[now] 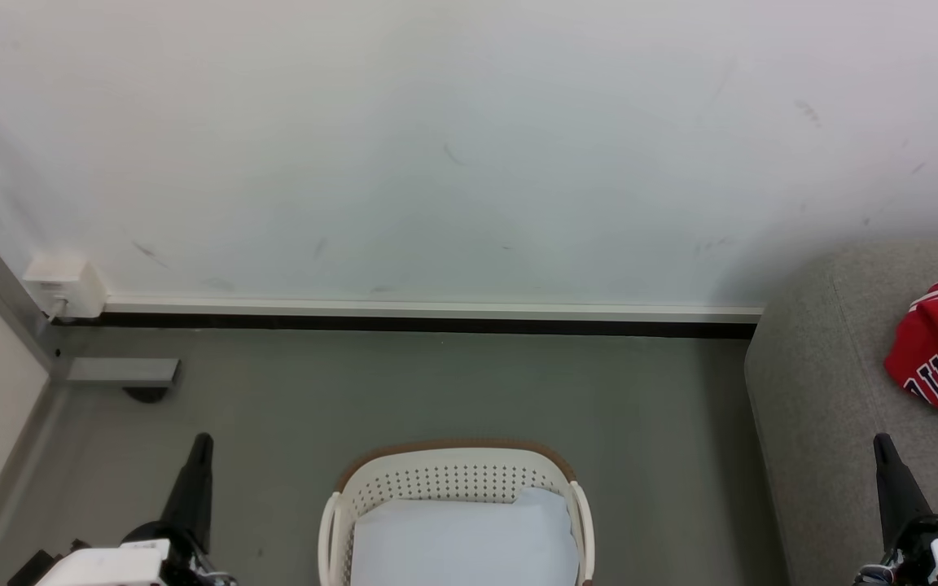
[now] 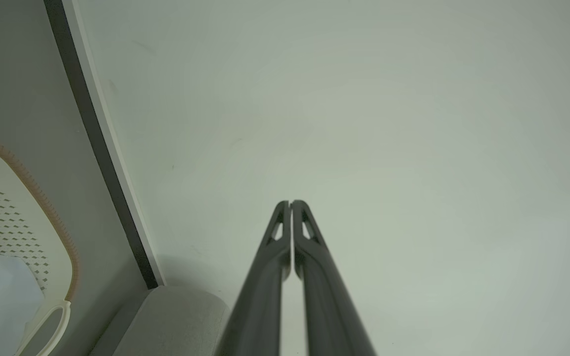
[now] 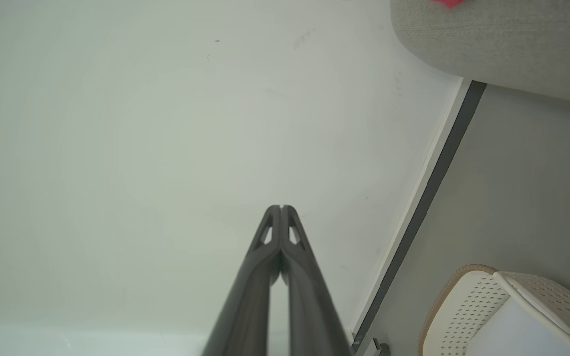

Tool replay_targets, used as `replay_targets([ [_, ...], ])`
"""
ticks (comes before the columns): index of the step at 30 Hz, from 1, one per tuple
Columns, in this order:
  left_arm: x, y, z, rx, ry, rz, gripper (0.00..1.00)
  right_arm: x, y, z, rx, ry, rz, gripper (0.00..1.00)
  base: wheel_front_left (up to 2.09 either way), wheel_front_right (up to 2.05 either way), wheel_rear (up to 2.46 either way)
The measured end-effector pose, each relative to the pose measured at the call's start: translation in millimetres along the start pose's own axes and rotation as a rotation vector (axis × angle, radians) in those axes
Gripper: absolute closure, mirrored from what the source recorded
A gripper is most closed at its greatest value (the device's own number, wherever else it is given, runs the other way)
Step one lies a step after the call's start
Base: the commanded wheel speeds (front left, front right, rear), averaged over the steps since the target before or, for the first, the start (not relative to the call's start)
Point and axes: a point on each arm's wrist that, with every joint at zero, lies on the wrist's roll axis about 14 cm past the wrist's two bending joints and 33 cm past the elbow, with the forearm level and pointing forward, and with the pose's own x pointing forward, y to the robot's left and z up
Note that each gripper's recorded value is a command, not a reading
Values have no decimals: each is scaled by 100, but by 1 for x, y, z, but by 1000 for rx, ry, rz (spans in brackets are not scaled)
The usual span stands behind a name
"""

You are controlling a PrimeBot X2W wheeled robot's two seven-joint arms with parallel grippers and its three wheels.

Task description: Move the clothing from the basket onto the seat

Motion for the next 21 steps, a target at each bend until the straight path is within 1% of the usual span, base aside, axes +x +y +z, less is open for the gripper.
replay_targets([
  [21, 0, 0, 0, 0, 0, 0, 100, 0, 0, 0, 0, 0, 0, 100, 0, 0, 0],
])
